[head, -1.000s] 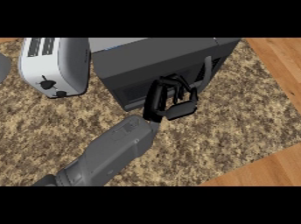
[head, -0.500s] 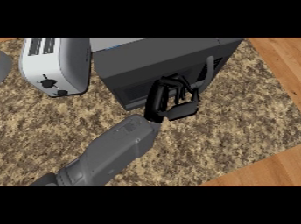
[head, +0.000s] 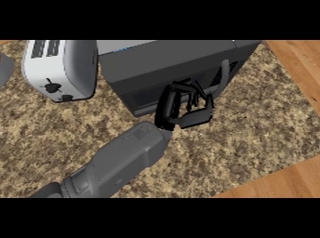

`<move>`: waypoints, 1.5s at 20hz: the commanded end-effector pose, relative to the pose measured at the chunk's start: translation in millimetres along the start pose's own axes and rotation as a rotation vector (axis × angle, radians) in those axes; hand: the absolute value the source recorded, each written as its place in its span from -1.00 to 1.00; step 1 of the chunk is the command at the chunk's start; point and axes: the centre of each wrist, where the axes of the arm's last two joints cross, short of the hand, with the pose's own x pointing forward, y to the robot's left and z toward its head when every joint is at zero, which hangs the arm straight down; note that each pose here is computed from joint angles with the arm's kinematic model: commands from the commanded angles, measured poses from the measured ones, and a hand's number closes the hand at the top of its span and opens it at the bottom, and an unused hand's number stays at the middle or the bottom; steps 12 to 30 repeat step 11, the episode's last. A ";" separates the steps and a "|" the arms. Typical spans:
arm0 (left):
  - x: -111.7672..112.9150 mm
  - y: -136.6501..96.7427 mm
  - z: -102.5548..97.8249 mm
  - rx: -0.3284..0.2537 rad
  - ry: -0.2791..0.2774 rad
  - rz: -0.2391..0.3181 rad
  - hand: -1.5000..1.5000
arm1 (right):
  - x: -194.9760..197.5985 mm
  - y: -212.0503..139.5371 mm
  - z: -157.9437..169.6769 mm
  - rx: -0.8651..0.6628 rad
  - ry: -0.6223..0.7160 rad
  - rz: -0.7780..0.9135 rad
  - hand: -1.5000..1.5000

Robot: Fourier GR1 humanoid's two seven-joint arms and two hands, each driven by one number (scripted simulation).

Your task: Pick up the milk, place it into the microwave and close the microwave

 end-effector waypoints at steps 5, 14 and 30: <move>10.7 5.6 -28.4 0.044 -0.009 -0.019 1.00 | 0.8 -8.8 -4.5 0.000 -0.023 -0.029 -1.00; 10.9 3.5 -28.6 0.036 -0.013 -0.025 1.00 | 8.7 -18.5 -11.8 0.010 -0.024 -0.021 -1.00; 10.9 3.5 -28.6 0.036 -0.013 -0.025 1.00 | 8.7 -18.5 -11.8 0.010 -0.024 -0.021 -1.00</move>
